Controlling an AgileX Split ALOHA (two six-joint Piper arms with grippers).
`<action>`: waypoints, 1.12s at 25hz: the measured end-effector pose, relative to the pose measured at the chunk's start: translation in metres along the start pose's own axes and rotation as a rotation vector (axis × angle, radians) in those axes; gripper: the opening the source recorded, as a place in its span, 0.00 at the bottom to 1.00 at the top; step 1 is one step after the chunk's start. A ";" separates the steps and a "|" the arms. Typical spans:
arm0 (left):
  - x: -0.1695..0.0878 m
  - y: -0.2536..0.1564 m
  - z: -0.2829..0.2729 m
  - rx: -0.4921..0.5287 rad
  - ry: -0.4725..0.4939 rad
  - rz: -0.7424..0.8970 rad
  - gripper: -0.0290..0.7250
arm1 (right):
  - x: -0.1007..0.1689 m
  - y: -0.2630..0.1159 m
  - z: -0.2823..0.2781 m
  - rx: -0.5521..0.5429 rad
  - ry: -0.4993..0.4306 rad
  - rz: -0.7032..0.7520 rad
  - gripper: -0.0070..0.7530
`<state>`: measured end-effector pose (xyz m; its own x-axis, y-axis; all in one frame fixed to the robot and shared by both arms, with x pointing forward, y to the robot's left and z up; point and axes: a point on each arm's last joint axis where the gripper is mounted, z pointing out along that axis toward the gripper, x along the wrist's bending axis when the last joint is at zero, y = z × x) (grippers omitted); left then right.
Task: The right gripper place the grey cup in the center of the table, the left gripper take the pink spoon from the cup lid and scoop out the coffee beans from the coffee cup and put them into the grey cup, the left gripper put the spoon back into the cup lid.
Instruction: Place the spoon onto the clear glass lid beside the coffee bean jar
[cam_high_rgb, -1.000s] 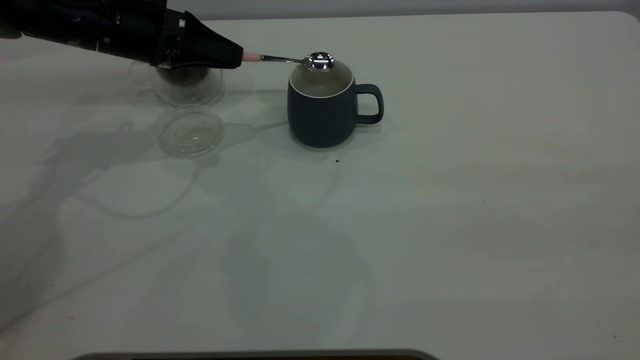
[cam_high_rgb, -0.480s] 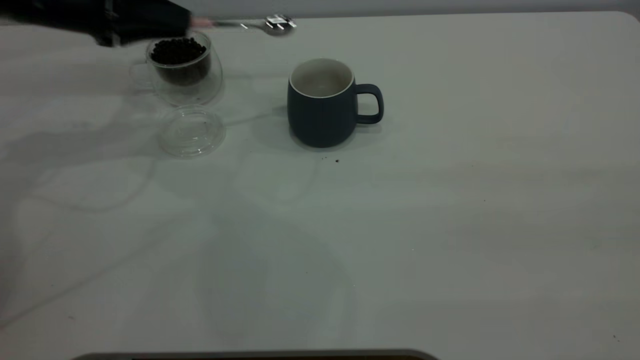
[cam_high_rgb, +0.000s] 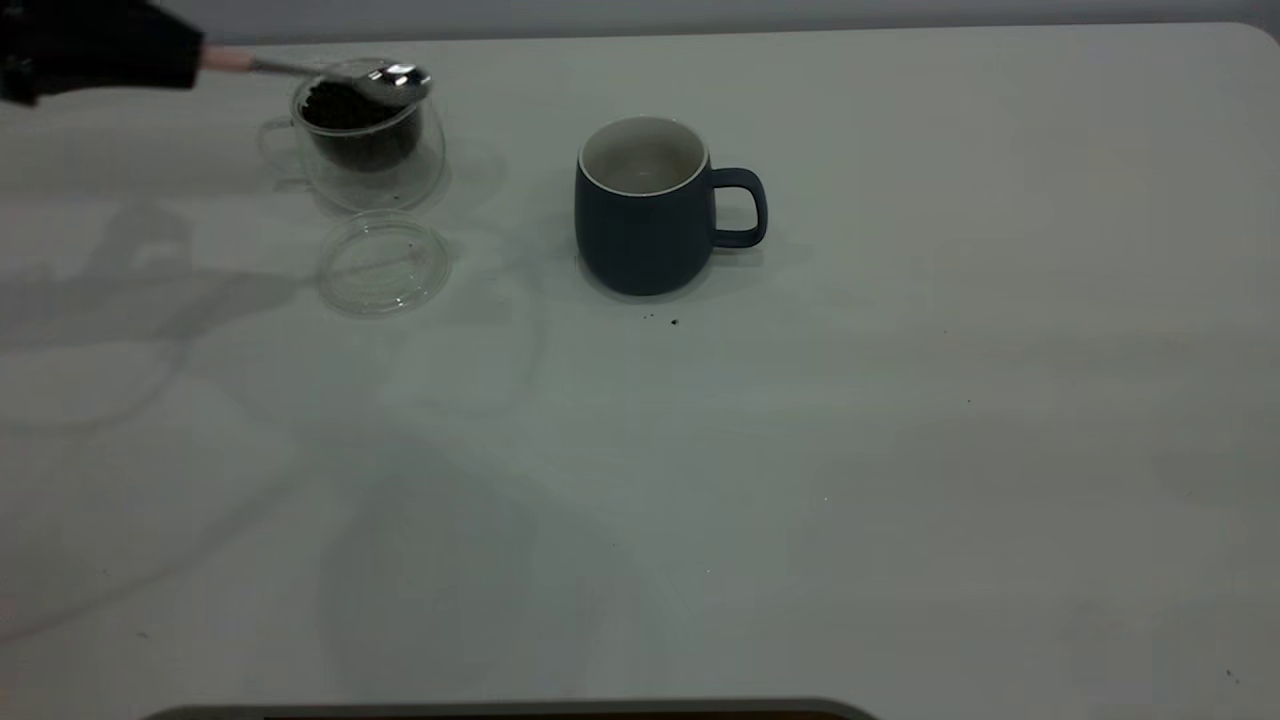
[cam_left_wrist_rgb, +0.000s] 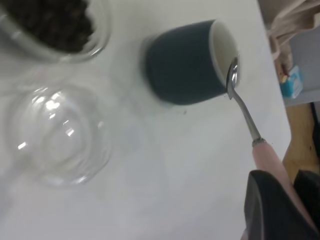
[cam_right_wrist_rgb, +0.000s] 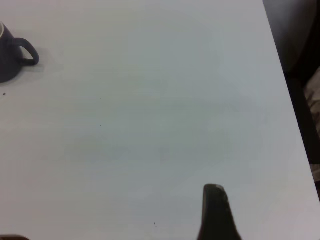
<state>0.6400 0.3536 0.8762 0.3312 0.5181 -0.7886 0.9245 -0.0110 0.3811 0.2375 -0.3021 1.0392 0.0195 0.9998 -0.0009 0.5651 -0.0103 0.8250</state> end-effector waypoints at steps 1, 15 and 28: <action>0.003 -0.001 -0.006 -0.010 0.007 -0.011 0.21 | 0.000 0.000 0.000 0.000 0.000 0.000 0.71; 0.050 -0.057 0.007 -0.015 -0.041 -0.278 0.21 | 0.000 0.000 0.000 0.000 0.000 0.000 0.71; 0.066 -0.060 0.013 -0.105 0.129 -0.311 0.20 | 0.000 0.000 0.000 0.000 0.000 0.000 0.71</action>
<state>0.6087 0.3770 0.7950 0.0037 0.5869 -0.8097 0.9506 0.2492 0.1850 0.2375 -0.3021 1.0392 0.0195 0.9998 -0.0009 0.5651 -0.0103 0.8250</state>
